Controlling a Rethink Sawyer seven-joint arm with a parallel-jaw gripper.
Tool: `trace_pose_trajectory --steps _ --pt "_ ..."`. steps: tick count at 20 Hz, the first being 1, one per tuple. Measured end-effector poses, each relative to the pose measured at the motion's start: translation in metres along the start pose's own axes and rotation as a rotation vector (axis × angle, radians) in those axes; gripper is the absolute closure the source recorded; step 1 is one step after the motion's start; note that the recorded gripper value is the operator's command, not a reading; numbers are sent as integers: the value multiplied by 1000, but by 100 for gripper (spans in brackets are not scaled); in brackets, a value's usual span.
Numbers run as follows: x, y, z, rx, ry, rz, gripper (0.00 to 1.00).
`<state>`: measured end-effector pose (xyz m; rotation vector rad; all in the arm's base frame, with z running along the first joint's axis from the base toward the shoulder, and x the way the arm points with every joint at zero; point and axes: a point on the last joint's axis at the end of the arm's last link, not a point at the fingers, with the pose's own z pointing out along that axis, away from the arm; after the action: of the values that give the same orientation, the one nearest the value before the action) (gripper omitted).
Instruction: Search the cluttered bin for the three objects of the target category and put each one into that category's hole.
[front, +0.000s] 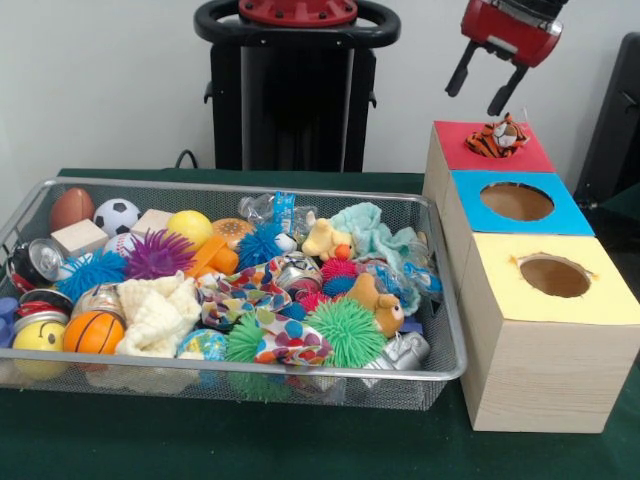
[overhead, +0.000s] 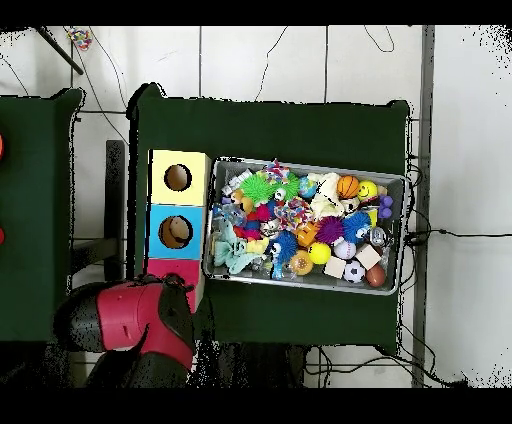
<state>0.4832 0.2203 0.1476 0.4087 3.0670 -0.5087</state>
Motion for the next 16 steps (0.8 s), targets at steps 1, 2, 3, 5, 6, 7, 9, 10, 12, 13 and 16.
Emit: trace_pose_trajectory --steps 1,2,3,5,6,7,9,10,12,13,16 --pt "0 2 1 -5 1 -3 0" --pt "0 4 1 -8 1 -7 0" --pt "1 7 1 -10 2 -10 0" --pt "1 11 1 -15 2 -17 0" --pt "1 13 1 -19 3 -21 0" --pt "1 15 1 -22 3 -24 0" --pt "-1 21 1 -33 3 -29 0" --pt "-2 22 1 -36 3 -29 0" --pt "-6 25 1 -48 3 -29 0" --pt "-9 27 2 -57 -1 -28 0" --pt "-16 32 6 -77 -14 -26 0"
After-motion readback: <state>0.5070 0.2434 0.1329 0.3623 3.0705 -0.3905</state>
